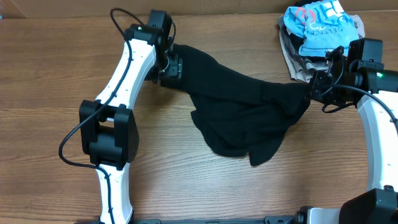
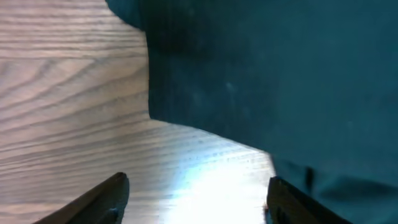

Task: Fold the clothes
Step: 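Lift the shirt with both grippers and stretch it apart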

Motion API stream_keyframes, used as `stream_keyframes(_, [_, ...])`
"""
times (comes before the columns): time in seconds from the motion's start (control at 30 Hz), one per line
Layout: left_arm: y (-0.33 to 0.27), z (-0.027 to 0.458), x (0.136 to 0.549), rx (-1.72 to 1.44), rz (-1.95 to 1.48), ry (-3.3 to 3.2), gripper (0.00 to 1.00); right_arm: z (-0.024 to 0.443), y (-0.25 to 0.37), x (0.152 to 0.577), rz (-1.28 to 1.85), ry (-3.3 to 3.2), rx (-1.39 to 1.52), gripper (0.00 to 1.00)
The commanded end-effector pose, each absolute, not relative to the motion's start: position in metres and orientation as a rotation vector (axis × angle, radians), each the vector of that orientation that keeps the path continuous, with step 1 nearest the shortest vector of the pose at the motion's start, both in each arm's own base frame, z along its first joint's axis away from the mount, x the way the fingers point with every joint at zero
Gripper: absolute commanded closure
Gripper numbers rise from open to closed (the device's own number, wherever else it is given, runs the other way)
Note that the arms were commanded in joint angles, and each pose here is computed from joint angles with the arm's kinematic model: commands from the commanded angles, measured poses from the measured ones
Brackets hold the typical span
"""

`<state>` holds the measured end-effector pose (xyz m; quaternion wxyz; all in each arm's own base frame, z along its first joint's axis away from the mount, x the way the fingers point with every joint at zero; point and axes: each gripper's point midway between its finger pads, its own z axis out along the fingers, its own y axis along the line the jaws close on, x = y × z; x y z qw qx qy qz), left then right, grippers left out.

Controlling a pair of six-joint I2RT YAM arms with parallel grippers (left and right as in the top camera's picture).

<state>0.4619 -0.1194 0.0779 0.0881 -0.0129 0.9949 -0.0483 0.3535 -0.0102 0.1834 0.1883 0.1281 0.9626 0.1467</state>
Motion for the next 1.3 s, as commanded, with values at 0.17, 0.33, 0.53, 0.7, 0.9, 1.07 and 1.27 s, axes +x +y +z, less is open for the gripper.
stream_keyframes(0.17, [-0.098, 0.040, 0.460, -0.275, -0.107, 2.953, 0.35, 0.187, -0.009, 0.355, 0.427, 2.694, 0.361, 0.96])
stream_keyframes(0.33, [-0.098, 0.023, 0.466, -0.308, -0.121, 2.912, 0.36, 0.187, -0.009, 0.355, 0.427, 2.694, 0.360, 0.96])
stream_keyframes(0.53, [-0.097, 0.007, 0.471, -0.355, -0.108, 2.899, 0.36, 0.187, -0.009, 0.355, 0.427, 2.694, 0.360, 0.96])
stream_keyframes(0.7, [-0.098, -0.021, 0.464, -0.360, -0.101, 2.956, 0.36, 0.187, -0.009, 0.355, 0.427, 2.693, 0.360, 0.96])
stream_keyframes(0.9, [-0.098, -0.037, 0.460, -0.364, -0.099, 2.988, 0.60, 0.187, -0.010, 0.355, 0.426, 2.693, 0.360, 0.96])
stream_keyframes(1.07, [-0.092, -0.031, 0.472, -0.374, -0.105, 2.950, 0.96, 0.187, -0.010, 0.356, 0.426, 2.690, 0.359, 0.96])
stream_keyframes(1.27, [-0.076, -0.006, 0.490, -0.389, -0.113, 2.916, 0.96, 0.187, -0.010, 0.357, 0.425, 2.687, 0.358, 0.96])
